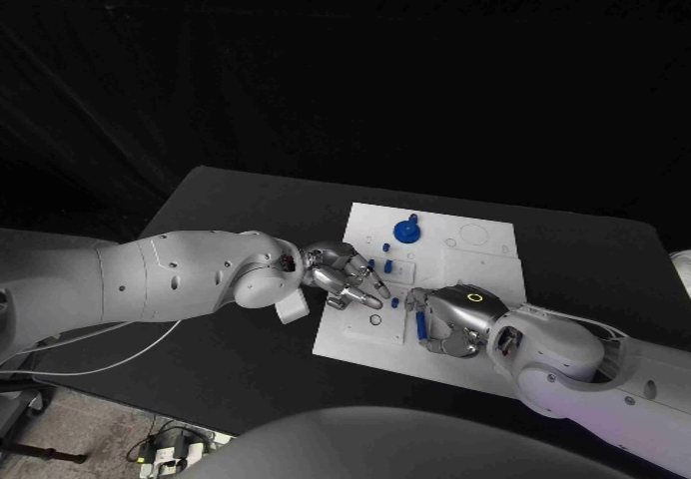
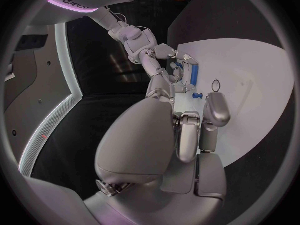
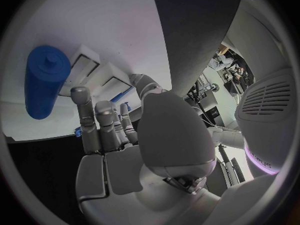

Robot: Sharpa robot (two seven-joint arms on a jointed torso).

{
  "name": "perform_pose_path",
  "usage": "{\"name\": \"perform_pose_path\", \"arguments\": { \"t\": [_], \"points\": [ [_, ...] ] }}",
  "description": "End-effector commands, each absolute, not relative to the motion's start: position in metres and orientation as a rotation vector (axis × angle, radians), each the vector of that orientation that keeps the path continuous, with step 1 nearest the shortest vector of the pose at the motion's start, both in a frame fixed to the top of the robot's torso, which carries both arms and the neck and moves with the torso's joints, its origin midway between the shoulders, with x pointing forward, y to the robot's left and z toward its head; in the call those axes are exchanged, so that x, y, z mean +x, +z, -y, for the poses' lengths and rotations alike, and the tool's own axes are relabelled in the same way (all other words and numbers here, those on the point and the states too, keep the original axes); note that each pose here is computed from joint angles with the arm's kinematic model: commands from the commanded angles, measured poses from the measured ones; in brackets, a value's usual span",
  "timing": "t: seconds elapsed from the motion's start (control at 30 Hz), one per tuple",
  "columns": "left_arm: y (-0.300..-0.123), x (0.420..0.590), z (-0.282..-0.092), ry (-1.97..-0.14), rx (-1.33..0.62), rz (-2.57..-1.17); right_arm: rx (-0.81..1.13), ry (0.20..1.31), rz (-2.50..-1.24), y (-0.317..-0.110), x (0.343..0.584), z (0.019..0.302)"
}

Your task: Assemble the parts on the task board

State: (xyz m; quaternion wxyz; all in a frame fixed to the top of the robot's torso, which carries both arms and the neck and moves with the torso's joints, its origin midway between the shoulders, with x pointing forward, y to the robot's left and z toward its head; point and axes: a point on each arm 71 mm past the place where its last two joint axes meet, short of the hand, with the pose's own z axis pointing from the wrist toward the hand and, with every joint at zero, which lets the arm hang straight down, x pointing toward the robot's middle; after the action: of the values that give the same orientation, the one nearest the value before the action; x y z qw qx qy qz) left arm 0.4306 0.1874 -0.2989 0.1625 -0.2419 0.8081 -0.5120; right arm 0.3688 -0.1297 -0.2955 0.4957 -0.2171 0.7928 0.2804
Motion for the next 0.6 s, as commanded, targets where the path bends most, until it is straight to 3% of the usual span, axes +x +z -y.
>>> {"name": "perform_pose_path", "arguments": {
  "t": [0.03, 0.37, 0.6],
  "points": [
    [-0.299, 0.429, -0.186, -1.477, -0.682, -2.317, -0.533, 0.686, -1.913, -0.298, 0.369, 0.132],
    [-0.298, 0.43, -0.188, -1.464, -0.683, -2.294, -0.39, 0.843, -1.787, -0.277, 0.364, 0.137],
    [-0.286, 0.434, -0.19, -1.45, -0.457, -2.073, -0.082, 0.973, -1.834, -0.251, 0.373, 0.149]
  ]
}}
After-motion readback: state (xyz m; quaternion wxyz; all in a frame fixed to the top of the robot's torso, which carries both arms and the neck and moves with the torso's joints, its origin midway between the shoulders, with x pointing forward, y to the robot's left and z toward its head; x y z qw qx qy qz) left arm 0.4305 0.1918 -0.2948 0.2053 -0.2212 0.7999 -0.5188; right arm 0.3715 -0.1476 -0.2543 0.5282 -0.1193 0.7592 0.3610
